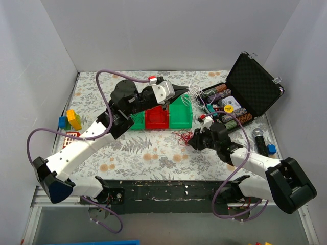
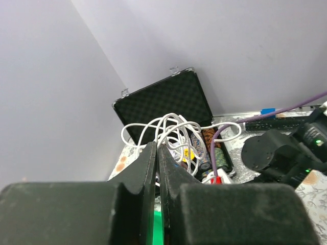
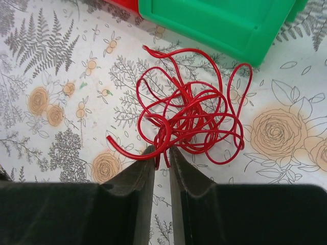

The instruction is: Untangle the cables

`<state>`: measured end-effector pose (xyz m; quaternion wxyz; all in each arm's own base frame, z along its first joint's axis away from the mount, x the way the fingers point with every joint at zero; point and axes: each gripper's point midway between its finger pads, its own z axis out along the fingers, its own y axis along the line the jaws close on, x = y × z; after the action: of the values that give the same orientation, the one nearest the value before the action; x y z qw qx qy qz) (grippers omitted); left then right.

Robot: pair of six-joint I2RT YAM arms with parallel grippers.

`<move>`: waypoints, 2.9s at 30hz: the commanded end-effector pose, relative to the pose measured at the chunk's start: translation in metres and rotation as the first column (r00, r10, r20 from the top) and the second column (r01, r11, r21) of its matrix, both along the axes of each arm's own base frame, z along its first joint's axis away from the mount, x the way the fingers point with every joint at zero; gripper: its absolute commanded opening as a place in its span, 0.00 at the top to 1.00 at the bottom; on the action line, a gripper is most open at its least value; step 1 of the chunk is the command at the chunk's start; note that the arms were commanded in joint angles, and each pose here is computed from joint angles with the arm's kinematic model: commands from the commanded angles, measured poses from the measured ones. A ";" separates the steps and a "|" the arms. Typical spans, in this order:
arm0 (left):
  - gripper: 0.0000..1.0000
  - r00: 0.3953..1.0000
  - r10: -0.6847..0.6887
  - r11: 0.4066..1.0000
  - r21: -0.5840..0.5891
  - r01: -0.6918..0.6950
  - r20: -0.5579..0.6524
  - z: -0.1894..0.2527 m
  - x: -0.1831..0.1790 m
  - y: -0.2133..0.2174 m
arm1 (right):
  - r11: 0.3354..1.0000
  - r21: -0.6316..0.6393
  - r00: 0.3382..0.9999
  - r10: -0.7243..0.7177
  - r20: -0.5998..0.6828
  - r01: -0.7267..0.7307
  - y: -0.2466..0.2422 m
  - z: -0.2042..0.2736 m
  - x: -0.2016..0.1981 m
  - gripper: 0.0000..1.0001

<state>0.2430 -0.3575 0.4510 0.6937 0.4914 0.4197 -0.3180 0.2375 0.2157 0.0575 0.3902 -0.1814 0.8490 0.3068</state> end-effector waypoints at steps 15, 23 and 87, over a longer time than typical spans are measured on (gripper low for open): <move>1.00 0.815 0.554 0.826 0.237 -0.512 -0.169 -0.189 0.158 -0.002 | 0.991 0.131 0.975 -0.064 0.214 0.036 -0.023 0.063 -0.024 0.80; 1.00 0.737 0.642 0.758 0.320 -0.568 -0.211 -0.241 0.196 0.014 | 0.984 0.127 0.959 -0.150 0.242 0.122 -0.036 0.071 -0.015 0.80; 0.90 0.961 0.049 0.998 0.055 -0.035 -0.272 -0.108 0.048 0.005 | 0.977 0.141 0.842 -0.210 0.497 0.160 -0.032 0.158 0.038 0.38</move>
<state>0.3145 -0.3563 0.3301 0.6322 0.4239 0.5512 -0.3418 0.2574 0.1781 0.1663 0.5782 -0.1416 0.7625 0.2536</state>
